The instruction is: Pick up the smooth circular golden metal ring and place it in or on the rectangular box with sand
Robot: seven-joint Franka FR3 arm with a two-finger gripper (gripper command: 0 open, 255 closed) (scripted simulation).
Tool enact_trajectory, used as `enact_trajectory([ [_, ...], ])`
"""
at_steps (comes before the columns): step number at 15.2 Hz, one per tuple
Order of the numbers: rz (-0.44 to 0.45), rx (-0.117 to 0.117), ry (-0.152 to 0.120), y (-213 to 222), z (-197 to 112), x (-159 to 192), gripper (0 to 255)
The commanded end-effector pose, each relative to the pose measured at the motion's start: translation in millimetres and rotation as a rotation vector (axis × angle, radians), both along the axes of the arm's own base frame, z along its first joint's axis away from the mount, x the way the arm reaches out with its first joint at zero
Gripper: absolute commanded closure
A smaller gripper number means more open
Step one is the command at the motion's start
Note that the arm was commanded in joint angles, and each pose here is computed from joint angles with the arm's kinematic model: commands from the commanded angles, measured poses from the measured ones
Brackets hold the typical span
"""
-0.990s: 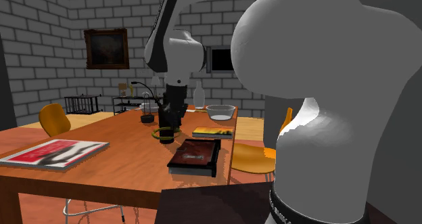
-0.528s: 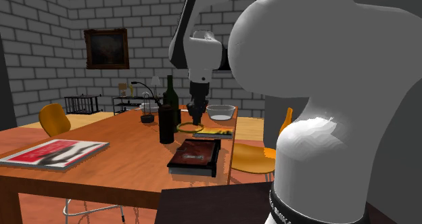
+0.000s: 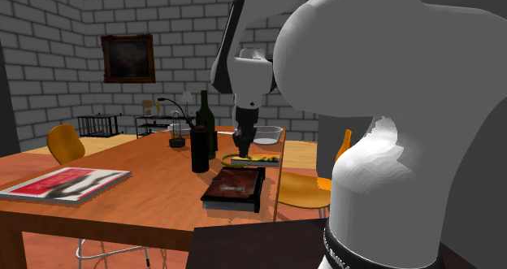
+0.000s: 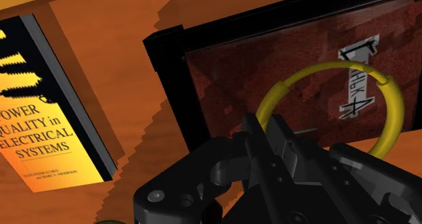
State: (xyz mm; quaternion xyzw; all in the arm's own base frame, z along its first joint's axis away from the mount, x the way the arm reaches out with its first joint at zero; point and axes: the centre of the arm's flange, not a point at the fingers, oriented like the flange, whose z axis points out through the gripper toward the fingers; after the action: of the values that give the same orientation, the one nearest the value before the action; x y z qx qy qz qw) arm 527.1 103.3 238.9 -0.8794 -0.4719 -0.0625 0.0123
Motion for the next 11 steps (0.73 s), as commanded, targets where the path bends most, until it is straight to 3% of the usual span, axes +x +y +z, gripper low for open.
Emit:
enact_trajectory([
  [1,0.000,0.000,0.000,0,-10,-1,255],
  [11,0.000,0.000,0.000,0,-51,-1,255],
])
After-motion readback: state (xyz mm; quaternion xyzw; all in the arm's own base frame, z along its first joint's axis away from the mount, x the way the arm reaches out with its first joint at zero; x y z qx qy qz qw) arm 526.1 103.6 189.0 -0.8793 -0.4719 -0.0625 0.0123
